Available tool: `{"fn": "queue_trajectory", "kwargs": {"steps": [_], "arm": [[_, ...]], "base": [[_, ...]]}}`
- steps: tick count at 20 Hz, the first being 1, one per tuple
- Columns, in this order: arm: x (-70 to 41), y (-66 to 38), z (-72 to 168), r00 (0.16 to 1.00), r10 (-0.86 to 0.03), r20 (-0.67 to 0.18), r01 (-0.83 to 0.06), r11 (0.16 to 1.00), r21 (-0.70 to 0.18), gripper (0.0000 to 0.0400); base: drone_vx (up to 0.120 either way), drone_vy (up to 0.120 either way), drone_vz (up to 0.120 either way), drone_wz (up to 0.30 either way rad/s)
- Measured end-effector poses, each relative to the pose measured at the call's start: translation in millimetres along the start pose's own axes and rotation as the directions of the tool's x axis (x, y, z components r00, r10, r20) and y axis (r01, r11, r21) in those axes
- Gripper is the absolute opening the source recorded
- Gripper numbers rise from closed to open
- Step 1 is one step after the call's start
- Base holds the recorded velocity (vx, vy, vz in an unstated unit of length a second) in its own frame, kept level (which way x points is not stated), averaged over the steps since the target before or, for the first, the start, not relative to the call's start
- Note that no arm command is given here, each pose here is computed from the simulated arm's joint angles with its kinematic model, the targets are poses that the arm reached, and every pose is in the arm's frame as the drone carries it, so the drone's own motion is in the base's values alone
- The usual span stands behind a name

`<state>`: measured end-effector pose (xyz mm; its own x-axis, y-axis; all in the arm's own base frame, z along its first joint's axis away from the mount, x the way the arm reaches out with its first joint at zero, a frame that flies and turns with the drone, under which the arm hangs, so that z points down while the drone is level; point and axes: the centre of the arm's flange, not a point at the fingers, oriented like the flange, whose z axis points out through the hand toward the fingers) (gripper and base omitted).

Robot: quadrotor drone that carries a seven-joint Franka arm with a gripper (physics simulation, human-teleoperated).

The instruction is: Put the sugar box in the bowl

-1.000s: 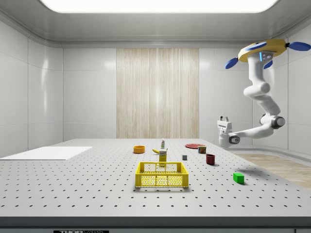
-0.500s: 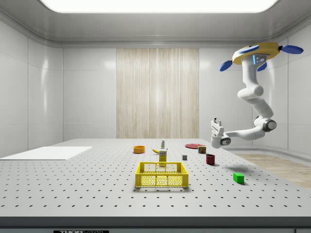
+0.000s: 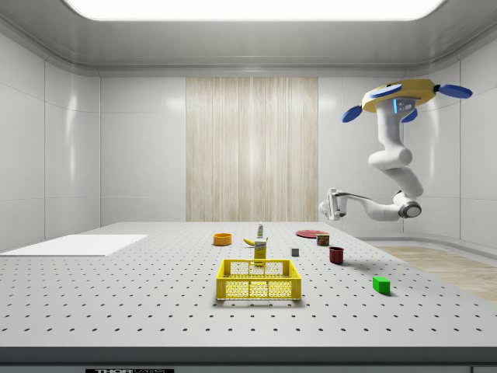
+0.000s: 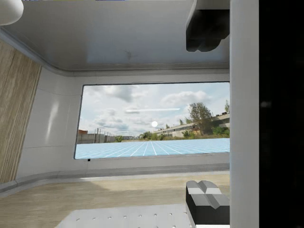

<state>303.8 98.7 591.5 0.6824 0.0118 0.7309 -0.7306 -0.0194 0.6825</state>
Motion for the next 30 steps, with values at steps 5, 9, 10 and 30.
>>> {"fn": "queue_trajectory", "kwargs": {"steps": [5,9,10,30], "arm": [[-50.0,-49.2,30,0.853,-0.163,-0.496,-0.132,0.851,-0.508,0.0400],[-65.7,-63.7,61,0.692,-0.330,-0.642,-0.286,0.691,-0.664,0.0400],[-67.5,-65.2,67,0.662,-0.361,-0.657,-0.315,0.661,-0.681,0.0400],[-72.7,-69.0,99,0.498,-0.525,-0.690,-0.469,0.506,-0.723,0.0400]], "base": [[0.120,0.000,-0.120,0.000],[0.120,0.000,-0.120,0.000],[0.120,0.000,-0.120,0.000],[0.120,-0.012,-0.072,0.000]]}}
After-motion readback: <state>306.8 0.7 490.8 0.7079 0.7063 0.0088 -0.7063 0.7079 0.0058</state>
